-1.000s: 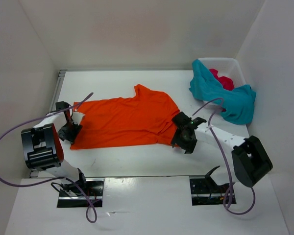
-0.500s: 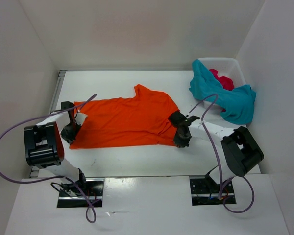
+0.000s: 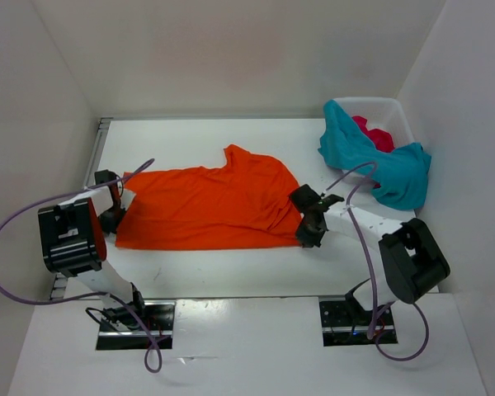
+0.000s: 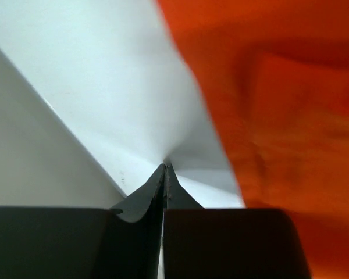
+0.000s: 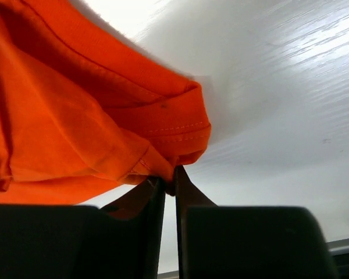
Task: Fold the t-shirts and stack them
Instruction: Fold the flattened tshirt in 1/3 of the way
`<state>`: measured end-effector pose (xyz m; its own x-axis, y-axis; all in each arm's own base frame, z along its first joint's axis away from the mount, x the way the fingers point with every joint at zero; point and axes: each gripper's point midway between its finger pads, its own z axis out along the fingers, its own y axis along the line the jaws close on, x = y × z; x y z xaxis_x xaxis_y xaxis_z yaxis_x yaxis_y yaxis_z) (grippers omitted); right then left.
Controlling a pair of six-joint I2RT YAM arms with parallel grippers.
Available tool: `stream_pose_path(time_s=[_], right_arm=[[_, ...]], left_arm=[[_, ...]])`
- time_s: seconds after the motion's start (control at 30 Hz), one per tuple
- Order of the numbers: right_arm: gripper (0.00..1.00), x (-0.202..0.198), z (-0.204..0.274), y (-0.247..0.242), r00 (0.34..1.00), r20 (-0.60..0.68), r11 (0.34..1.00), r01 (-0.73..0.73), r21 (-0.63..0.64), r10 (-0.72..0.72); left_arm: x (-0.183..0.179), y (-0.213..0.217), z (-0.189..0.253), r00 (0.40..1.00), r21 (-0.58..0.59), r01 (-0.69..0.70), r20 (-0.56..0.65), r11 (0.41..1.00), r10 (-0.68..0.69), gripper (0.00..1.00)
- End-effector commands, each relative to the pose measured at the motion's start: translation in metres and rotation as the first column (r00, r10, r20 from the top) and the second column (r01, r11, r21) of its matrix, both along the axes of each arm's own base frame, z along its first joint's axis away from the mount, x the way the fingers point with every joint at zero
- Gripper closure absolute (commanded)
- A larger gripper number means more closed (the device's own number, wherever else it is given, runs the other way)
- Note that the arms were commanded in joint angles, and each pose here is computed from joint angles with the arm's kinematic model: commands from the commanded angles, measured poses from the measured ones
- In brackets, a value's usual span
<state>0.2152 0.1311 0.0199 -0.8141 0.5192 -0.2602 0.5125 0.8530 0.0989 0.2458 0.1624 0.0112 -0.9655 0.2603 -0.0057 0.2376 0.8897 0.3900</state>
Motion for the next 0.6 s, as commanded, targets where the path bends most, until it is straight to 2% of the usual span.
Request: stream_pose_path(time_s=[0.0, 0.03, 0.1, 0.13, 0.2, 0.23, 0.33, 0.37, 0.5, 0.57], right_arm=[[0.85, -0.006, -0.013, -0.016, 0.998, -0.048, 0.998, 0.044, -0.043, -0.046], [0.77, -0.009, -0.016, -0.018, 0.997, -0.062, 0.998, 0.041, -0.042, -0.044], [0.76, -0.011, -0.018, -0.018, 0.996, -0.077, 0.998, 0.039, -0.041, -0.042], [0.60, -0.012, -0.018, -0.016, 0.996, -0.082, 0.999, 0.038, -0.031, -0.040], [0.49, -0.011, -0.008, -0.014, 0.997, -0.064, 0.999, 0.037, -0.010, -0.038], [0.48, -0.012, -0.003, -0.014, 0.998, -0.058, 0.999, 0.037, -0.006, -0.037], [0.48, -0.005, 0.032, -0.013, 0.997, 0.021, 0.997, 0.071, 0.033, -0.072], [0.46, 0.002, 0.047, -0.011, 0.995, 0.070, 0.997, 0.066, 0.030, -0.068], [0.44, 0.002, 0.080, -0.022, 0.987, 0.132, 0.996, 0.089, 0.016, -0.091], [0.41, 0.005, 0.086, -0.020, 0.984, 0.150, 0.996, 0.089, 0.028, -0.092]], left_arm=[[0.002, 0.004, -0.018, 1.000, -0.017, 0.010, 0.006, 1.000, -0.009, 1.00], [0.001, 0.001, -0.016, 1.000, -0.028, 0.012, 0.005, 1.000, -0.012, 0.98], [-0.005, -0.002, -0.019, 1.000, -0.046, 0.005, -0.010, 0.999, -0.005, 0.91], [-0.006, -0.003, -0.017, 1.000, -0.046, 0.005, -0.010, 0.999, -0.005, 0.89], [-0.006, -0.003, -0.010, 1.000, -0.037, 0.006, 0.013, 0.999, -0.005, 0.83], [-0.011, -0.002, -0.009, 1.000, -0.027, 0.002, 0.001, 1.000, -0.002, 0.77], [-0.005, 0.011, 0.013, 0.999, 0.052, -0.024, 0.039, 0.998, 0.022, 0.68], [-0.002, 0.016, 0.022, 0.998, 0.082, -0.032, 0.058, 0.996, 0.027, 0.56], [0.028, 0.047, 0.086, 0.971, 0.253, -0.123, 0.232, 0.960, 0.064, 0.33], [0.040, 0.056, 0.113, 0.950, 0.293, -0.159, 0.305, 0.943, 0.065, 0.28]])
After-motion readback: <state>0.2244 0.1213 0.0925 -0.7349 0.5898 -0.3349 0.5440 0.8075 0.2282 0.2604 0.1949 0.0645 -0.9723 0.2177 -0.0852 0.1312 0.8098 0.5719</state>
